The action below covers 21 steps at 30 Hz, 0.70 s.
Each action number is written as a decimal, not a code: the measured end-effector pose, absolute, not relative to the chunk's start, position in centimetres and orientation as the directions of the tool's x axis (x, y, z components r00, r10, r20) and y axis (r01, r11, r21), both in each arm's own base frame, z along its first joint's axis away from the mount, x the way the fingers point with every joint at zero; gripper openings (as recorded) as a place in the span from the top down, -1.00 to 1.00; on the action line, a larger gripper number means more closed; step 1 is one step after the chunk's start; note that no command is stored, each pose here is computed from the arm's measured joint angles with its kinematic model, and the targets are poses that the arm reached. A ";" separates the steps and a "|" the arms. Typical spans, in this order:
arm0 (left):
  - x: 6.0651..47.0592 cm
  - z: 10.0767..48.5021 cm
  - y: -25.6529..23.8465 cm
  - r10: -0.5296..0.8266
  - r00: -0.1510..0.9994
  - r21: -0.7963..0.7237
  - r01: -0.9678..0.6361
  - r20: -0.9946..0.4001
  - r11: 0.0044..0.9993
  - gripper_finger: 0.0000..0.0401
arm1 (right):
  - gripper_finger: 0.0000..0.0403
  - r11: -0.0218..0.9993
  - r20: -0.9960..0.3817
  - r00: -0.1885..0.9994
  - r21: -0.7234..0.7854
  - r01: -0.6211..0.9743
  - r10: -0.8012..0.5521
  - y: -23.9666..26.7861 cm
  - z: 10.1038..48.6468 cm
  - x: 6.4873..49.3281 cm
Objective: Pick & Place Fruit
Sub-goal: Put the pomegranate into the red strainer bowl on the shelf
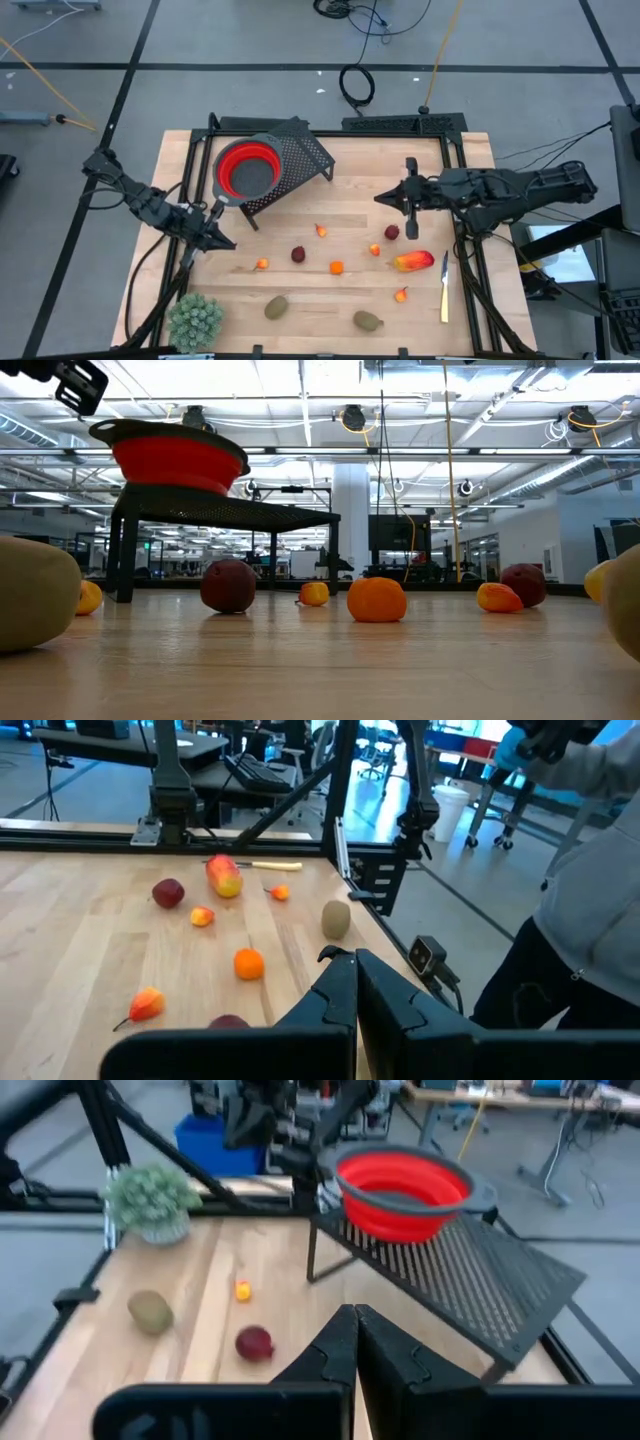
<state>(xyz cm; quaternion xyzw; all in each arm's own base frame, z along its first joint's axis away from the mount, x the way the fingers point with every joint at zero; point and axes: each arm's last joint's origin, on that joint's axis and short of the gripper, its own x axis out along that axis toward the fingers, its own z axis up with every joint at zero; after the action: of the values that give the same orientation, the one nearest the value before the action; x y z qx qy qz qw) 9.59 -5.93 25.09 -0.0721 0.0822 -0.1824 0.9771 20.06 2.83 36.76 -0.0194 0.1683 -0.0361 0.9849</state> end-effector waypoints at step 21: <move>8.4 24.0 -7.0 -0.490 0.862 -0.326 0.431 -0.126 0.841 1.00 | 1.00 0.995 -0.372 0.922 -0.054 0.089 -0.103 3.0 37.4 21.5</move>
<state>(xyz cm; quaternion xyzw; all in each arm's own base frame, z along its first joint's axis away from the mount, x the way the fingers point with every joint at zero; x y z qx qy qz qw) 8.41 -6.96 24.04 -0.1450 0.1025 -0.2414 0.9540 21.46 3.01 37.44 -0.0178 0.1909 -0.0490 0.9802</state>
